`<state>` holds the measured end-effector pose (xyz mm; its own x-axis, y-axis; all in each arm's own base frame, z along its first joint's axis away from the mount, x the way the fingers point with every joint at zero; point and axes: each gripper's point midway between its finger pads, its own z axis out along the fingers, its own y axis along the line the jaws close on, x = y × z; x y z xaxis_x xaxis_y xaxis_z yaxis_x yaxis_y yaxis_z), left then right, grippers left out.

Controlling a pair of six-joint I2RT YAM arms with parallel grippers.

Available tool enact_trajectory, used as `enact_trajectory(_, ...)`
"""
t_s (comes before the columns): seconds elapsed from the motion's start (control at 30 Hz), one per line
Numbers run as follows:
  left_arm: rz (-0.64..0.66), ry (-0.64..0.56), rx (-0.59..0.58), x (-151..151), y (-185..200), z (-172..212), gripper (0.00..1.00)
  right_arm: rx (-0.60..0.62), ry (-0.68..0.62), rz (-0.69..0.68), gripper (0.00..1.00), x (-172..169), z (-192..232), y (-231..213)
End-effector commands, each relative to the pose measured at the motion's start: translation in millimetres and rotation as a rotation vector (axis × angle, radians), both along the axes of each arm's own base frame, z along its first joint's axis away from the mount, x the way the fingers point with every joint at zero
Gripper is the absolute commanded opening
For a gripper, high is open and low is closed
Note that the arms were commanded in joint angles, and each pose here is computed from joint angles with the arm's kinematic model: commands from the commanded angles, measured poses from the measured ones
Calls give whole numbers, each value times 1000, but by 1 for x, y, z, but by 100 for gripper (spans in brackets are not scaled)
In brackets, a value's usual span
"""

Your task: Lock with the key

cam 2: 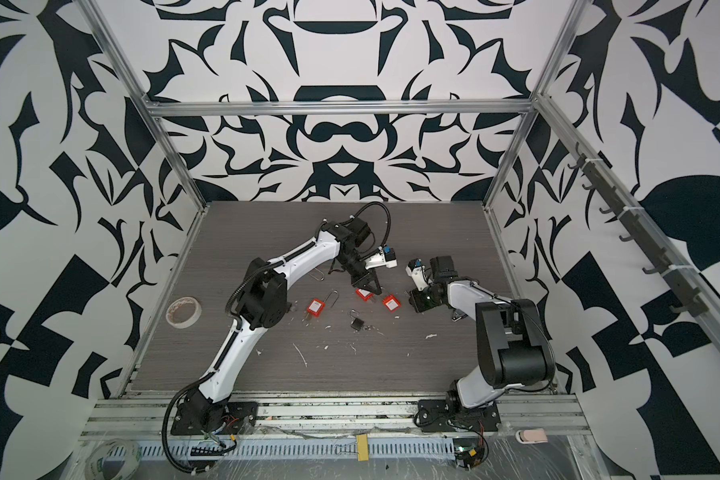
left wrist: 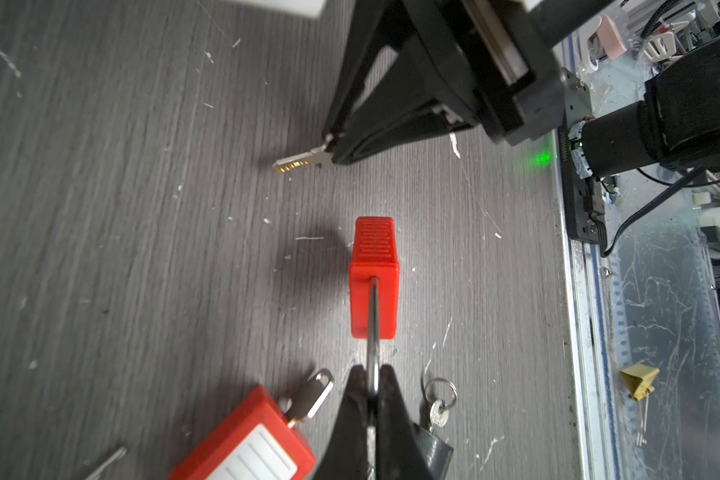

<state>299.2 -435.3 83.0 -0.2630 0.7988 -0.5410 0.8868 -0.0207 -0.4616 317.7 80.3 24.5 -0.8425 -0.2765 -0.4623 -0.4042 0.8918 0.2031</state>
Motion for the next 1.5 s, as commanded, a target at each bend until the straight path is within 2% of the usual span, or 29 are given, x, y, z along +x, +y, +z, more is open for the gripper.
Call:
enact_trajectory(0.0, -22, 41, 21, -11, 0, -2, 0, -9, -54, -26, 31, 14, 15, -4)
enact_trajectory(0.2, -26, 45, 19, -11, -4, -6, 0, -2, -101, 1, 42, 17, 29, -1)
enact_trajectory(0.37, -27, 46, 13, -11, -5, -4, 0, -24, -183, 54, 45, 13, 50, -1)
enact_trajectory(0.43, -30, 43, 11, -11, -5, -4, 0, 12, -215, 118, 46, 4, 59, 8)
enact_trajectory(0.57, -39, 41, 13, -12, -3, -4, 0, 170, -334, 316, 45, -23, 85, 41)
enact_trajectory(0.67, -41, 52, 10, -14, -2, -2, 0, 210, -400, 359, 45, -31, 92, 50)
enact_trajectory(0.8, -40, 68, 11, -17, -2, 0, 0, 171, -417, 349, 47, -32, 91, 51)
enact_trajectory(1.0, -28, 87, 21, -16, -2, -1, 0, 12, -427, 375, 50, -35, 72, 62)
enact_trajectory(1.1, -24, 95, 28, -17, -2, -3, 0, -36, -408, 317, 65, -30, 64, 62)
enact_trajectory(1.13, -23, 97, 30, -17, -2, -3, 0, -48, -398, 302, 67, -29, 61, 61)
enact_trajectory(1.47, -14, 106, 46, -17, -1, -7, 0, -164, -405, 192, 67, -23, 47, 58)
